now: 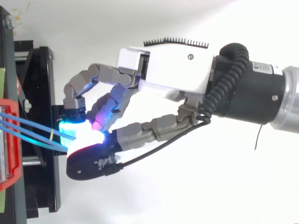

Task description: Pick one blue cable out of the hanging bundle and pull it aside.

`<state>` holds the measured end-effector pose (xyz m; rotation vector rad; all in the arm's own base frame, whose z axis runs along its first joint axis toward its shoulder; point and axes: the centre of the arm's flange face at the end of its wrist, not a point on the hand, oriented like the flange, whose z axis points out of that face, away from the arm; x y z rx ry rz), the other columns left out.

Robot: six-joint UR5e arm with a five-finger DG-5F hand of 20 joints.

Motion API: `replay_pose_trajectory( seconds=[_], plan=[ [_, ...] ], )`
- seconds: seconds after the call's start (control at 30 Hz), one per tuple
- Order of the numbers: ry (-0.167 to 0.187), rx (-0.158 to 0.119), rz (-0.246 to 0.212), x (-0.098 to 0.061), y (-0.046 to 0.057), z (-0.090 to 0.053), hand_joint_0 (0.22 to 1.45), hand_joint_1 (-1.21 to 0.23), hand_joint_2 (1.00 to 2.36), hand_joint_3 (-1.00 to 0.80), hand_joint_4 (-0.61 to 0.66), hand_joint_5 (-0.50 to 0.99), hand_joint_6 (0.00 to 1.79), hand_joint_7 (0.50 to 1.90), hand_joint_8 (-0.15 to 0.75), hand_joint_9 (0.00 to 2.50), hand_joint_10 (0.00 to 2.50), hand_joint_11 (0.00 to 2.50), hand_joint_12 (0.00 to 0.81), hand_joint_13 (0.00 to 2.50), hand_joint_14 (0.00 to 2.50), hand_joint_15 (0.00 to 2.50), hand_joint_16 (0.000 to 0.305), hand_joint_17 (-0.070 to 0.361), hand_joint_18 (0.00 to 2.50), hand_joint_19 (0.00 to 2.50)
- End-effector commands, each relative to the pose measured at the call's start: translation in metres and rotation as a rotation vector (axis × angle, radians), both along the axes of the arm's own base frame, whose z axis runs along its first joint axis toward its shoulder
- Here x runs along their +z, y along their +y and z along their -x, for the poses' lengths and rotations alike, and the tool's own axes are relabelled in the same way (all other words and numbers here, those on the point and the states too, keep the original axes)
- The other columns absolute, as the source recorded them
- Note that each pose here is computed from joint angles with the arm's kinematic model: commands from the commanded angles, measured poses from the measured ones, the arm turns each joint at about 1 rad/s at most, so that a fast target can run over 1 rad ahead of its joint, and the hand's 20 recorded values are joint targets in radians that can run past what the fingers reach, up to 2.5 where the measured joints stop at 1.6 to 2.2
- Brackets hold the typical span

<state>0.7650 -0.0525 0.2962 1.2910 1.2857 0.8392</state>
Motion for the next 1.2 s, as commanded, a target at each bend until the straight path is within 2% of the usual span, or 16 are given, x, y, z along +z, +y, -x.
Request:
replay_pose_trajectory(
  seconds=[0.0,0.2,0.27,0.4,0.53,0.63,0.7,0.8,0.9,0.93,1.0,1.03,1.17],
  plan=[
    [0.001,0.002,0.002,0.0,0.002,0.0,0.57,-0.86,1.03,0.09,-0.12,-0.04,0.91,1.1,0.262,1.12,0.01,0.4,0.365,0.81,0.01,0.37,0.053,0.12,0.81,0.51],
    [0.032,0.007,0.033,0.003,0.003,0.005,0.57,-0.85,1.03,0.11,-0.14,-0.04,0.91,1.08,0.255,0.94,0.01,0.29,0.39,0.79,0.01,0.34,0.053,0.12,0.79,0.49],
    [0.06,0.015,0.079,0.008,0.003,0.009,0.57,-0.85,1.02,0.11,-0.15,-0.04,0.91,1.06,0.261,0.9,0.01,0.24,0.397,0.78,0.01,0.34,0.054,0.121,0.78,0.48],
    [0.078,0.014,0.143,0.015,0.007,0.013,0.57,-0.84,1.02,0.1,-0.15,-0.04,0.91,1.04,0.255,0.85,0.01,0.19,0.404,0.76,0.01,0.32,0.054,0.122,0.76,0.46],
    [0.081,-0.006,0.158,0.015,0.013,0.013,0.57,-0.83,1.02,0.1,-0.15,-0.04,0.91,1.03,0.256,0.84,0.01,0.19,0.407,0.75,0.01,0.32,0.055,0.124,0.75,0.44],
    [0.08,0.002,0.159,0.015,0.019,0.013,0.57,-0.83,1.02,0.1,-0.15,-0.04,0.91,1.03,0.263,0.84,0.01,0.18,0.41,0.75,0.01,0.31,0.056,0.125,0.75,0.45],
    [0.08,0.002,0.157,0.015,0.02,0.013,0.57,-0.83,1.02,0.1,-0.14,-0.04,0.91,1.03,0.264,0.84,0.01,0.18,0.409,0.75,0.01,0.32,0.056,0.125,0.75,0.45],
    [0.073,0.003,0.135,0.015,0.024,0.013,0.57,-0.83,1.02,0.1,-0.14,-0.04,0.91,1.03,0.269,0.85,0.01,0.19,0.411,0.76,0.01,0.32,0.056,0.126,0.75,0.45],
    [0.066,-0.002,0.088,0.013,0.025,0.012,0.57,-0.83,1.02,0.1,-0.14,-0.04,0.91,1.03,0.274,0.86,0.01,0.19,0.41,0.76,0.01,0.33,0.056,0.127,0.75,0.46],
    [0.066,-0.007,0.05,0.009,0.027,0.014,0.57,-0.83,1.02,0.1,-0.14,-0.04,0.91,1.03,0.274,0.86,0.01,0.2,0.409,0.76,0.01,0.33,0.057,0.127,0.75,0.46],
    [0.072,-0.012,0.007,0.0,0.03,0.017,0.57,-0.83,1.02,0.11,-0.14,-0.04,0.91,1.03,0.275,0.86,0.01,0.2,0.407,0.76,0.01,0.34,0.057,0.127,0.74,0.46],
    [0.075,-0.019,-0.031,-0.01,0.032,0.02,0.57,-0.83,1.02,0.1,-0.14,-0.04,0.91,1.03,0.276,0.86,0.01,0.2,0.406,0.76,0.01,0.34,0.057,0.128,0.75,0.46],
    [0.075,-0.019,-0.061,-0.022,0.035,0.023,0.57,-0.83,1.02,0.09,-0.14,-0.04,0.91,1.05,0.287,0.86,0.01,0.22,0.409,0.76,0.01,0.35,0.057,0.129,0.74,0.46]
  ],
)
